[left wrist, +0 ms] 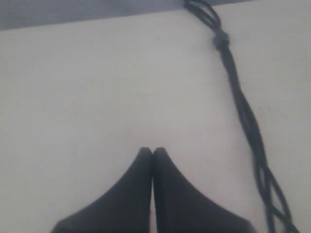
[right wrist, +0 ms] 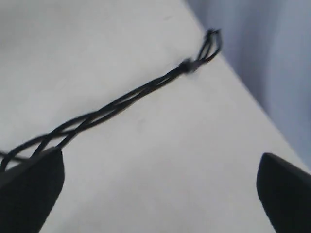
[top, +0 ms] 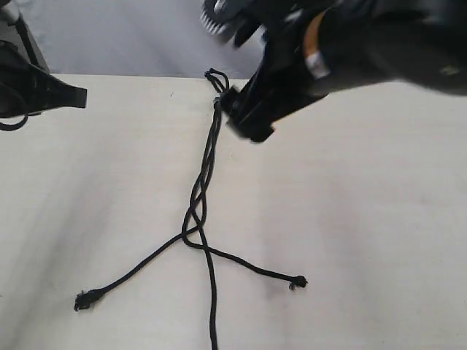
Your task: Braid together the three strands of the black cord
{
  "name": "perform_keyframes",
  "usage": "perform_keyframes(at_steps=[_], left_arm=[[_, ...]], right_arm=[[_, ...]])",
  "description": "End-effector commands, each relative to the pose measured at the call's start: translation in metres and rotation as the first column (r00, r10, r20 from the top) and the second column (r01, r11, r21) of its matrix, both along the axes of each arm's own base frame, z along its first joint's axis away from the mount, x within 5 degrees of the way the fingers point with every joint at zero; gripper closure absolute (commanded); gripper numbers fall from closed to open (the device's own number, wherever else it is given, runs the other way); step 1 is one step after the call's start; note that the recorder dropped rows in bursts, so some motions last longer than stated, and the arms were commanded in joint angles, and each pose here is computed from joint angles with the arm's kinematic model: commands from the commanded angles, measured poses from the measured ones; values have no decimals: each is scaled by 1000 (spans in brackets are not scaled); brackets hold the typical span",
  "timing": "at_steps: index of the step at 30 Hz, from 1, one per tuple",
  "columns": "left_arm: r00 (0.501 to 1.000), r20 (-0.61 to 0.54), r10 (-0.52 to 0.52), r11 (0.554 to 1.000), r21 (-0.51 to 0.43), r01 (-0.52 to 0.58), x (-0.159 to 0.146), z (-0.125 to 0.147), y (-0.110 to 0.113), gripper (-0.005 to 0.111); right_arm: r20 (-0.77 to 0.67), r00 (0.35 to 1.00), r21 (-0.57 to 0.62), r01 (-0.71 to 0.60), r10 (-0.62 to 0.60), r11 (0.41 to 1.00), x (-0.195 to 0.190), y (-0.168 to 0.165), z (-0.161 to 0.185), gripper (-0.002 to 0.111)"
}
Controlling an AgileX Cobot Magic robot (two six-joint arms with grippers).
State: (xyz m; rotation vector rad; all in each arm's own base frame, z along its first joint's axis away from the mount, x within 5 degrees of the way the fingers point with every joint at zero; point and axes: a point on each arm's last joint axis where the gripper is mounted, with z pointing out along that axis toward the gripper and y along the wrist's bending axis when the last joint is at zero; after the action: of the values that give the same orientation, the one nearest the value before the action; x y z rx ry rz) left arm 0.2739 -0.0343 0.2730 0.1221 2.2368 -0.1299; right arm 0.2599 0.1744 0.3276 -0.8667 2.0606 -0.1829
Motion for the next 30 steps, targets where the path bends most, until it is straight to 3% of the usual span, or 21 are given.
perform_keyframes(at_steps=[1, 6, 12, 18, 20, 25, 30], left_arm=[[989, -85, -118, 991, -74, 112, -14, -4, -38, 106], [919, -200, -341, 940, -96, 328, -38, -21, -98, 106], [805, -335, -490, 867, -89, 491, -54, -57, -155, 106], [738, -456, -498, 851, -91, 517, -54, -88, -185, 105], [724, -496, -480, 858, -94, 505, -53, -99, -191, 97], [681, -601, -418, 883, -93, 460, -49, -128, -201, 59], [657, -668, -350, 914, -91, 395, -48, -145, -204, 56]], right_arm=[[114, 978, 133, 157, -172, 979, -8, -49, 42, 5], [127, 958, 154, 238, -258, 959, -4, -87, 29, 5], [130, 961, 210, 213, -243, 954, 3, -103, -4, 5], [182, 962, 242, 157, -204, 957, 6, -109, -10, 5], [181, 959, 242, 169, -216, 956, 7, -112, -11, 5], [177, 959, 249, 172, -220, 953, 7, -112, -11, 5], [176, 959, 251, 173, -221, 952, 7, -112, -11, 5]])
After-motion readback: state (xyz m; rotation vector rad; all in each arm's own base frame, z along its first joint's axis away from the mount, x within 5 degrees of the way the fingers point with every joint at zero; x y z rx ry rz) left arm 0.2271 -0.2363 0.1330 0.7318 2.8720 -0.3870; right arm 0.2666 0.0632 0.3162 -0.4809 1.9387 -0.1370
